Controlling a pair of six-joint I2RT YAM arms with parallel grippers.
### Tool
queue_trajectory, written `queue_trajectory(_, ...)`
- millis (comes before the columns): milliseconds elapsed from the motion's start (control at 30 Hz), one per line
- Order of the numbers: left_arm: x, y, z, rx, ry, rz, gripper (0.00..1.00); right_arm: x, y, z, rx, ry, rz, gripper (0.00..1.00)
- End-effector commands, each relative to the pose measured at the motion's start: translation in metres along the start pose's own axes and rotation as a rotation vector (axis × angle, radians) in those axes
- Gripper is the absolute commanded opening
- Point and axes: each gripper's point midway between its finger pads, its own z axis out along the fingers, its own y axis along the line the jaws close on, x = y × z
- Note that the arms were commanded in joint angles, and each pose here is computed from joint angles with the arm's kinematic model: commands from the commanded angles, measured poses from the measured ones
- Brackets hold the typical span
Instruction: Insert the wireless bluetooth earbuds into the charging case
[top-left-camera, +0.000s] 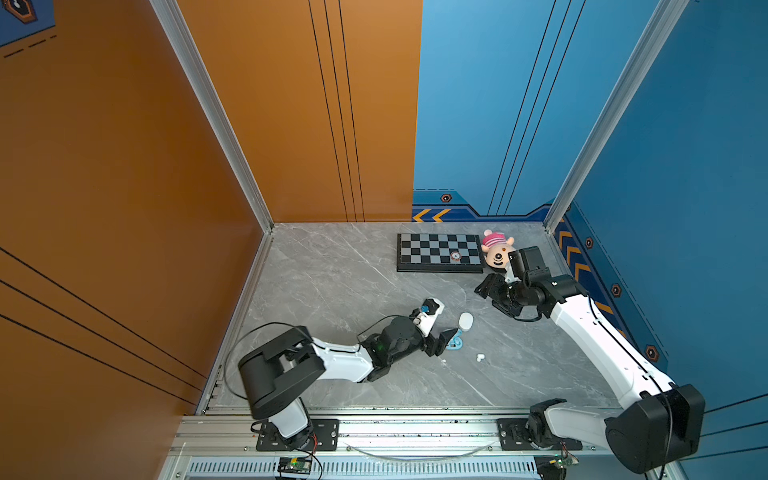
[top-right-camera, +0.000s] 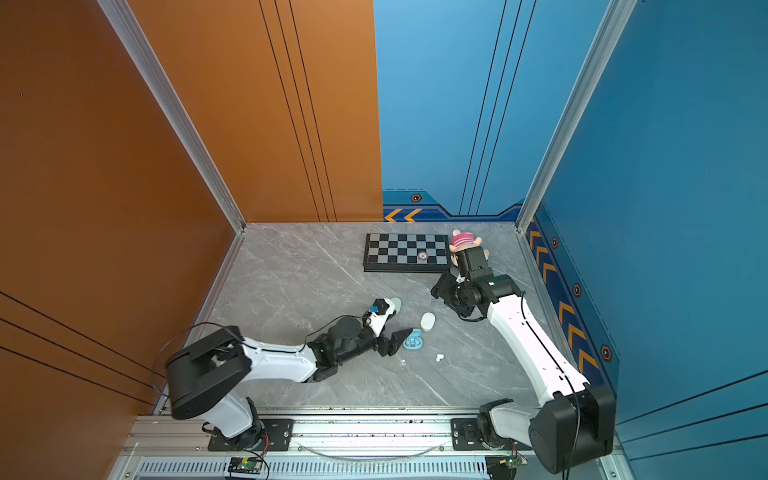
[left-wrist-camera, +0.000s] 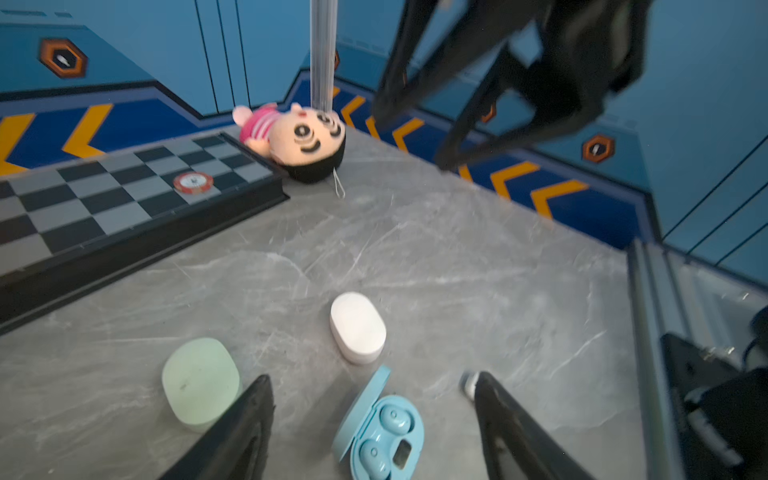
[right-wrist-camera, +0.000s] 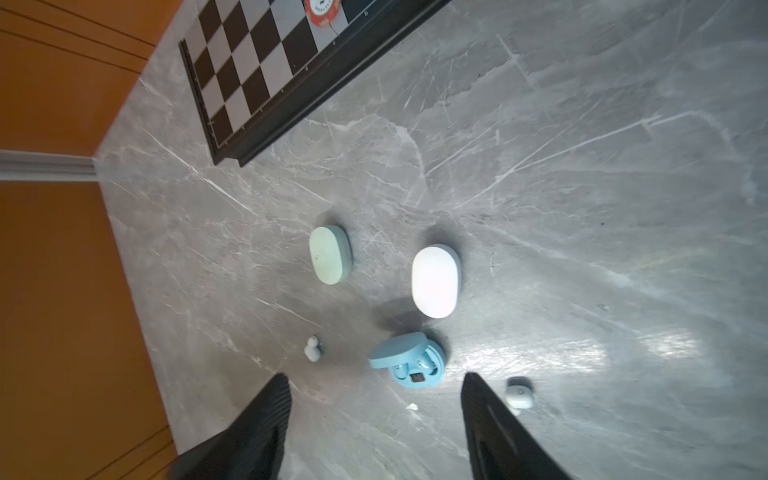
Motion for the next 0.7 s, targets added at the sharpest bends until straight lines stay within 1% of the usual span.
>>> queue_trajectory(0,-0.022,-0.002,-0.029,0.022,0.086,0.031,1.0,0.008,-0.019,0.003,0.127,0.044,-0.167,0.8)
queue_trajectory(33,-0.025,0.002,-0.041,0.003,0.125,0.042,0.98,0.008,-0.021,0.005,0.141,0.049,-0.196,0.82)
queue_trajectory(100,-0.03,0.01,-0.063,-0.029,0.191,0.033,0.98,0.009,-0.023,0.011,0.174,0.057,-0.242,0.88)
queue_trajectory(200,-0.032,0.035,-0.099,-0.155,0.267,-0.046,0.98,0.011,-0.022,0.021,0.206,0.076,-0.31,0.93)
queue_trajectory(233,-0.031,0.044,-0.11,-0.199,0.275,-0.076,0.98,0.012,-0.021,0.025,0.216,0.087,-0.336,0.94)
queue_trajectory(300,-0.034,0.06,-0.128,-0.284,0.243,-0.154,0.98,0.014,-0.02,0.034,0.239,0.111,-0.375,0.95)
queue_trajectory(367,-0.025,0.077,-0.146,-0.373,0.233,-0.253,0.98,0.017,-0.018,0.044,0.255,0.137,-0.406,0.95)
queue_trajectory(433,-0.019,0.089,-0.158,-0.425,0.208,-0.334,0.98,0.021,-0.015,0.053,0.274,0.16,-0.439,0.94)
queue_trajectory(533,-0.015,0.099,-0.166,-0.455,0.196,-0.39,0.98,0.03,-0.011,0.065,0.305,0.193,-0.482,0.94)
queue_trajectory(667,-0.011,0.105,-0.165,-0.457,0.208,-0.425,0.98,0.043,-0.012,0.081,0.337,0.239,-0.492,0.93)
